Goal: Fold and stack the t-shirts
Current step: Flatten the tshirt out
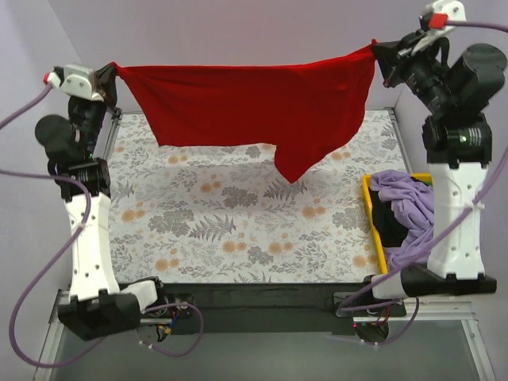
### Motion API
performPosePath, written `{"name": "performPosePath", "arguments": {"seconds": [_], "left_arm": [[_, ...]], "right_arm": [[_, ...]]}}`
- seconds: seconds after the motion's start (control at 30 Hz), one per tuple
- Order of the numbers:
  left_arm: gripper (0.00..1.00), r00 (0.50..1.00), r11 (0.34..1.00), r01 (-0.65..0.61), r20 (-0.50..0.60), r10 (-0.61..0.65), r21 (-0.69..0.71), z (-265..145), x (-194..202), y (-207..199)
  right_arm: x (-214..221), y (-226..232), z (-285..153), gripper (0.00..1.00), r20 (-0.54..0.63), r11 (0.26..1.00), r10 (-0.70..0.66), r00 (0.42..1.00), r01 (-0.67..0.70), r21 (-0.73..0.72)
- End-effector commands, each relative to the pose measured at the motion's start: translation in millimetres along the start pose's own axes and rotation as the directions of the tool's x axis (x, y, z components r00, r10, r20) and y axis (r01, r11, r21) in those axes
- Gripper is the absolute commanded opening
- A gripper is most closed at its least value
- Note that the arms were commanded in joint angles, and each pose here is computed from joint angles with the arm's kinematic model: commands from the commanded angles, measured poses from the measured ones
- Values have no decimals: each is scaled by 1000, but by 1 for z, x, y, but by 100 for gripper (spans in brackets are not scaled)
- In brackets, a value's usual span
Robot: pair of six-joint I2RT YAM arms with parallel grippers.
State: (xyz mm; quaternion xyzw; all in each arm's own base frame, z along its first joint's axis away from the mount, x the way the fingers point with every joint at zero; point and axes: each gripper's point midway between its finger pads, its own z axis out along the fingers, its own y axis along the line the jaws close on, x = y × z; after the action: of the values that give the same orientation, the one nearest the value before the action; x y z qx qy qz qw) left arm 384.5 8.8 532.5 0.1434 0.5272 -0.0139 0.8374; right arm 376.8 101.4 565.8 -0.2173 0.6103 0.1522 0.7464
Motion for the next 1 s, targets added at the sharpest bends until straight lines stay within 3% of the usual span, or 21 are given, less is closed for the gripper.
{"name": "performPosePath", "arguments": {"seconds": [0.0, 0.27, 0.4, 0.5, 0.63, 0.77, 0.97], "left_arm": [[0, 980, 989, -97, 165, 114, -108, -37, -70, 4], [0, 937, 974, -146, 292, 192, -174, -95, -149, -15], [0, 945, 973, -160, 258, 200, -168, -93, -147, -14], [0, 955, 971, -178, 208, 209, -160, -78, -129, -7], [0, 974, 979, -182, 121, 192, -90, -59, -78, -8], [0, 991, 990, -137, 19, 136, 29, -51, -11, -23], [0, 978, 992, 14, -206, 12, 122, -55, 134, -41]], "right_arm": [[-68, -6, -46, 1, 181, 983, -139, 974, 112, 148], [-150, 30, -148, 1, 374, 927, -345, 861, 251, 277], [-162, 31, -152, 1, 394, 915, -379, 837, 275, 296], [-148, 18, -128, 1, 360, 917, -372, 856, 277, 287], [-99, 3, -79, 1, 276, 946, -301, 913, 248, 209], [-16, 1, -25, 1, 144, 981, -190, 971, 181, 70], [156, 9, 47, 1, -156, 996, -92, 983, 88, -34]]}}
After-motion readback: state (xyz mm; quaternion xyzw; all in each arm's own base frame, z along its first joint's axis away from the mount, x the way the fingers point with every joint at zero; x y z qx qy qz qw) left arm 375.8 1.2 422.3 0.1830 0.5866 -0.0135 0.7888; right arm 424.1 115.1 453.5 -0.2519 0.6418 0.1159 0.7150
